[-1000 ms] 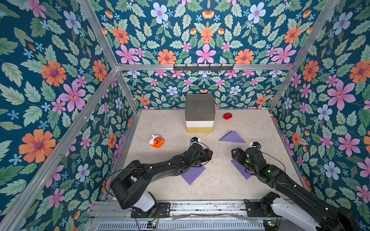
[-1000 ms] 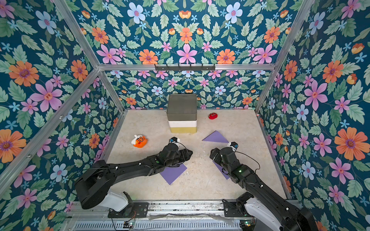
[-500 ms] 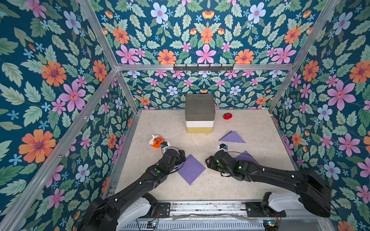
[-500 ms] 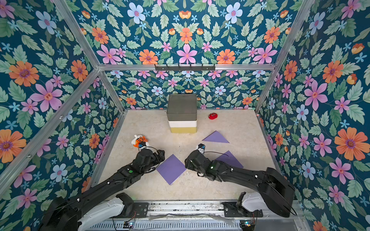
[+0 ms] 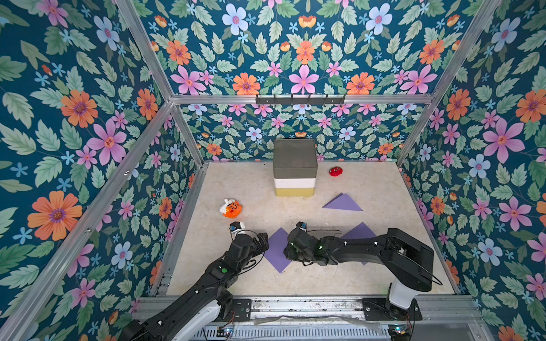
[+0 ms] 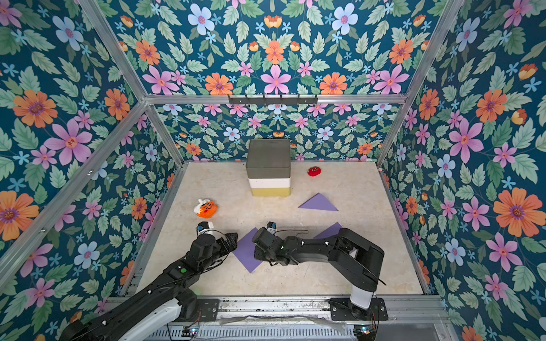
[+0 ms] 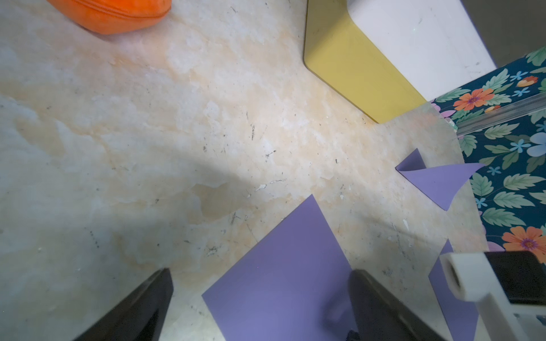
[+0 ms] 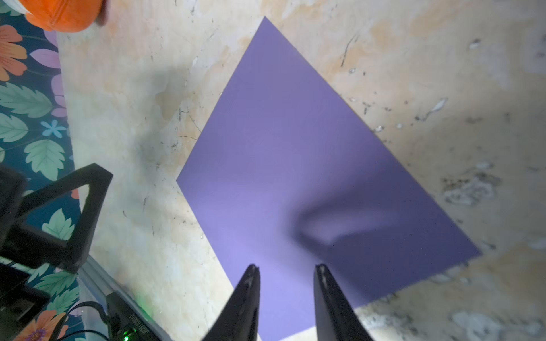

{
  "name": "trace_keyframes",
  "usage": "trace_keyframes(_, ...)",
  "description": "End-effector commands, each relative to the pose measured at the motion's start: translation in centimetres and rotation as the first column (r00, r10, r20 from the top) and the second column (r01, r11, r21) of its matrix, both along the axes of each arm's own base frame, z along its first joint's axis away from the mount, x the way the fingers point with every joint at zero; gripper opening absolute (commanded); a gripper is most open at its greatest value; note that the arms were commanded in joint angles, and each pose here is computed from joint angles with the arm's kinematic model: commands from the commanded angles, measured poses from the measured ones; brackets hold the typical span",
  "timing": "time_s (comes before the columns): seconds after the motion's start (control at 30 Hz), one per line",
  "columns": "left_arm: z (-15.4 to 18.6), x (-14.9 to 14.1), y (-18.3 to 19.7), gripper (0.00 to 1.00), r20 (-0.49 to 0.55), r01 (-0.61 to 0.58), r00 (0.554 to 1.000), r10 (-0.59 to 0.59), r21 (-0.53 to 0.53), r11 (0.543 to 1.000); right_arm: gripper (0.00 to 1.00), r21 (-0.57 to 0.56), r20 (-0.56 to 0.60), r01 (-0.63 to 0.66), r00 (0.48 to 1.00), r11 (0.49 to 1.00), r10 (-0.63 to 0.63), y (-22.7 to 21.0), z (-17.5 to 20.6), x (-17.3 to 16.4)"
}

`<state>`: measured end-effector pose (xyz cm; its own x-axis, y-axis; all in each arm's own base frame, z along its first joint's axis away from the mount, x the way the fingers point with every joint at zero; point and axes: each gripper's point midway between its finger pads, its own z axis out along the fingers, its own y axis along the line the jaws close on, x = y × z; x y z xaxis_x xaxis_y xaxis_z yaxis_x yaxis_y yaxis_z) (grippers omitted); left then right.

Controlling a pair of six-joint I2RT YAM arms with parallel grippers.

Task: Fold the square paper diagonally
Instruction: Move the paper to the center of the board.

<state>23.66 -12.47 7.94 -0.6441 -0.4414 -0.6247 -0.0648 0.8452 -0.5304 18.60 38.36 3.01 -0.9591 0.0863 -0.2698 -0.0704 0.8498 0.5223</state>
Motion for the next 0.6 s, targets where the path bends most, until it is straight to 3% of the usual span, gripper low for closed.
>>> trace_keyframes(0.0, 1.1, 0.5, -1.2, 0.99, 0.055, 0.059, 0.997, -0.058, -0.021, 0.998, 0.35, -0.098, -0.017, -0.011, 1.000, 0.995, 0.010, -1.3, -1.6, -0.3)
trace_keyframes(0.37, 0.7, 1.1, -3.1, 0.99, 0.052, 0.147, 0.988, -0.146, -0.011, 0.989, 0.34, -0.329, 0.002, -0.061, 0.998, 0.942, 0.065, -4.7, -3.0, 0.1)
trace_keyframes(0.57, 0.6, 1.2, -2.0, 0.99, 0.076, 0.058, 0.996, -0.052, -0.073, 0.996, 0.35, -0.357, 0.008, -0.063, 0.997, 0.932, 0.070, -7.6, -2.4, 1.2)
